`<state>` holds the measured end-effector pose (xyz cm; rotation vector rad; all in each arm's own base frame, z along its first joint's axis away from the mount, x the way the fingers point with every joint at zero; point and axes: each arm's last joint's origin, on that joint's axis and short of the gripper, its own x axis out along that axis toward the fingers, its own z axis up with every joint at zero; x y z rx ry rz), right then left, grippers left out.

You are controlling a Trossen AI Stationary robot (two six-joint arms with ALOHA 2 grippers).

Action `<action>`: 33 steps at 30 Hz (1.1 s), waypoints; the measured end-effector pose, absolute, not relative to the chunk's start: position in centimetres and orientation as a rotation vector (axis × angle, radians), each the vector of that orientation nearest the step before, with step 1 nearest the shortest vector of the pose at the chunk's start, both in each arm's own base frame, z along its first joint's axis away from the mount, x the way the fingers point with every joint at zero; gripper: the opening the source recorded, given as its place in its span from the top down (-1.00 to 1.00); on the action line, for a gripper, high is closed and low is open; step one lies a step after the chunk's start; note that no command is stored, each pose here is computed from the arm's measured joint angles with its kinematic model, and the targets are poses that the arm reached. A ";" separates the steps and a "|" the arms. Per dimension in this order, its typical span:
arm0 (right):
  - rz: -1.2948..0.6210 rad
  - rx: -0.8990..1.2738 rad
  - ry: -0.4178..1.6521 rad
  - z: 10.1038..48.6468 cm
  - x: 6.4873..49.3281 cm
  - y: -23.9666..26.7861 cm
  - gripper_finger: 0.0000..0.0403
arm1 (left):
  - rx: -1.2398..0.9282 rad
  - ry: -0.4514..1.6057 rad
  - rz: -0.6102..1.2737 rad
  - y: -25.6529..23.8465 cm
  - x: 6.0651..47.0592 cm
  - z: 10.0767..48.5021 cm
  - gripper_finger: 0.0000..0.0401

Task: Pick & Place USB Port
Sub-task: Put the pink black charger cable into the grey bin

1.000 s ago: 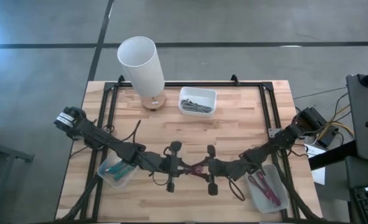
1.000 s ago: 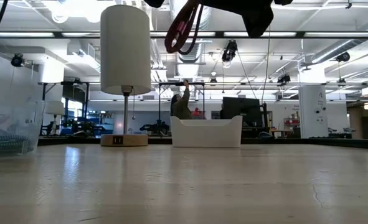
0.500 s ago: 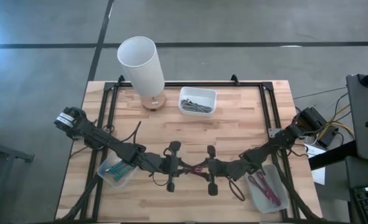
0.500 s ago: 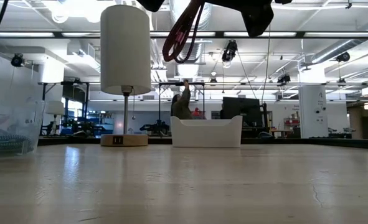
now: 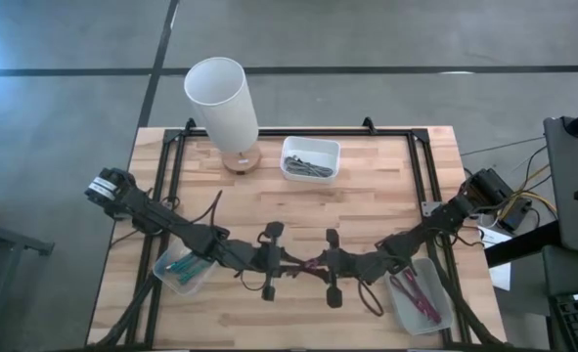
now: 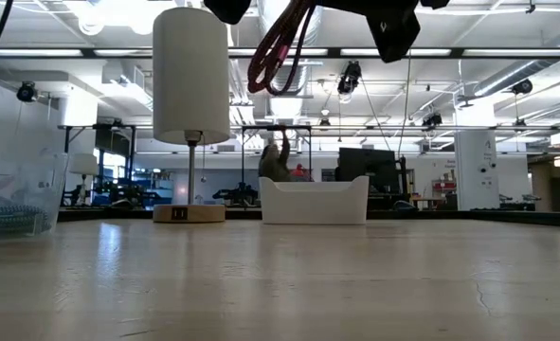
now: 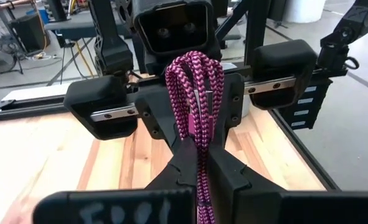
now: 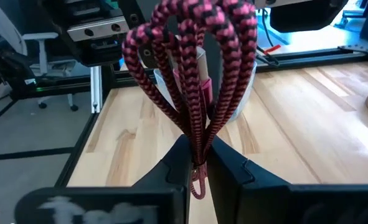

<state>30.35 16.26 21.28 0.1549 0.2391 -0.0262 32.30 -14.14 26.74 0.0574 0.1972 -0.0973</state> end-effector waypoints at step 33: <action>-0.082 0.576 0.794 22.0 23.6 17.6 0.86 | 0.016 0.379 -0.071 -13.9 31.8 25.0 0.39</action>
